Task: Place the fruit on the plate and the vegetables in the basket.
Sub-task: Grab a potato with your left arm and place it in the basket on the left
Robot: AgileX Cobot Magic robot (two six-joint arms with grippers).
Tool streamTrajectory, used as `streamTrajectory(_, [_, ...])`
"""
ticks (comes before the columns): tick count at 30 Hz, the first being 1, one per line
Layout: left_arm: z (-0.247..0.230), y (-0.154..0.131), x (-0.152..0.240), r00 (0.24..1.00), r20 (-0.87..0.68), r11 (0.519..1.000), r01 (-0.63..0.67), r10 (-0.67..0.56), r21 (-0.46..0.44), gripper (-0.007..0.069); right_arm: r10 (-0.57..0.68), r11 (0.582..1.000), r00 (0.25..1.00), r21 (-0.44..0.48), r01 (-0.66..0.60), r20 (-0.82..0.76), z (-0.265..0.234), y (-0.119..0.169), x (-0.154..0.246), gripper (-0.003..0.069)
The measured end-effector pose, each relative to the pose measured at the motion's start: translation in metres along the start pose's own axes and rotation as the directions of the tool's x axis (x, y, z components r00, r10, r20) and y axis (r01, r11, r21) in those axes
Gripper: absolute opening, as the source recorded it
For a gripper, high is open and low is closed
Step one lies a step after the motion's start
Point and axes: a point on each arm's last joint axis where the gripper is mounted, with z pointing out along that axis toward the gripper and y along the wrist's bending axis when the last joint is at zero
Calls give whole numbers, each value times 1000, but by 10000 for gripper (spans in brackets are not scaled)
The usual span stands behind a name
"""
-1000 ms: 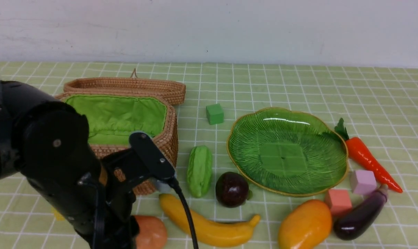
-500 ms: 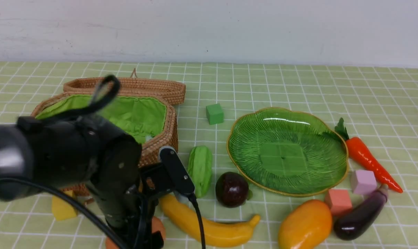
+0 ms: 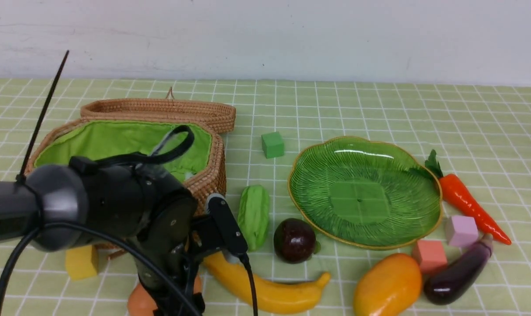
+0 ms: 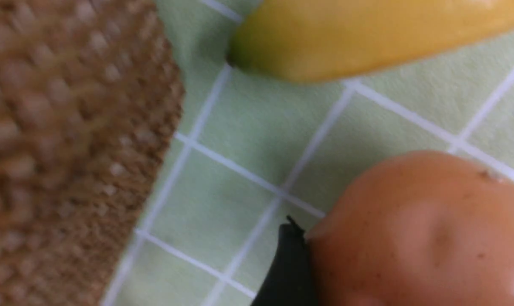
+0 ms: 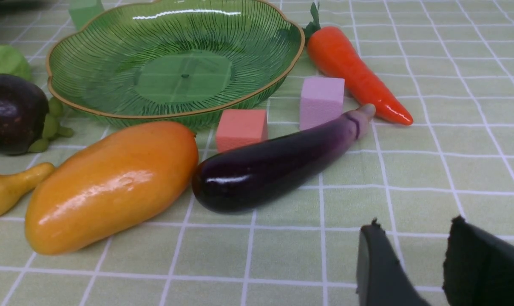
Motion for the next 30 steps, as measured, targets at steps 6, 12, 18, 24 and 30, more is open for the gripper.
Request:
streamTrajectory(6, [-41, -4, 10, 992, -11, 991, 126, -125, 44, 586, 0, 1000, 1000, 0, 0, 0, 0, 0, 0, 240])
streamTrajectory(12, [-134, 11, 2, 940, 157, 953, 303, -302, 18, 586, 0, 1000, 1000, 0, 0, 0, 0, 0, 0, 240])
streamTrajectory(18, [-173, 85, 1, 871, 293, 894, 438, -395, -97, 586, 0, 1000, 1000, 0, 0, 0, 0, 0, 0, 240])
streamTrajectory(24, [-123, 166, -2, 917, 189, 910, 382, -352, -161, 586, 0, 1000, 1000, 0, 0, 0, 0, 0, 0, 240])
streamTrajectory(30, [-88, 188, -5, 942, 133, 926, 328, -307, -186, 585, 0, 1000, 1000, 0, 0, 0, 0, 0, 0, 240])
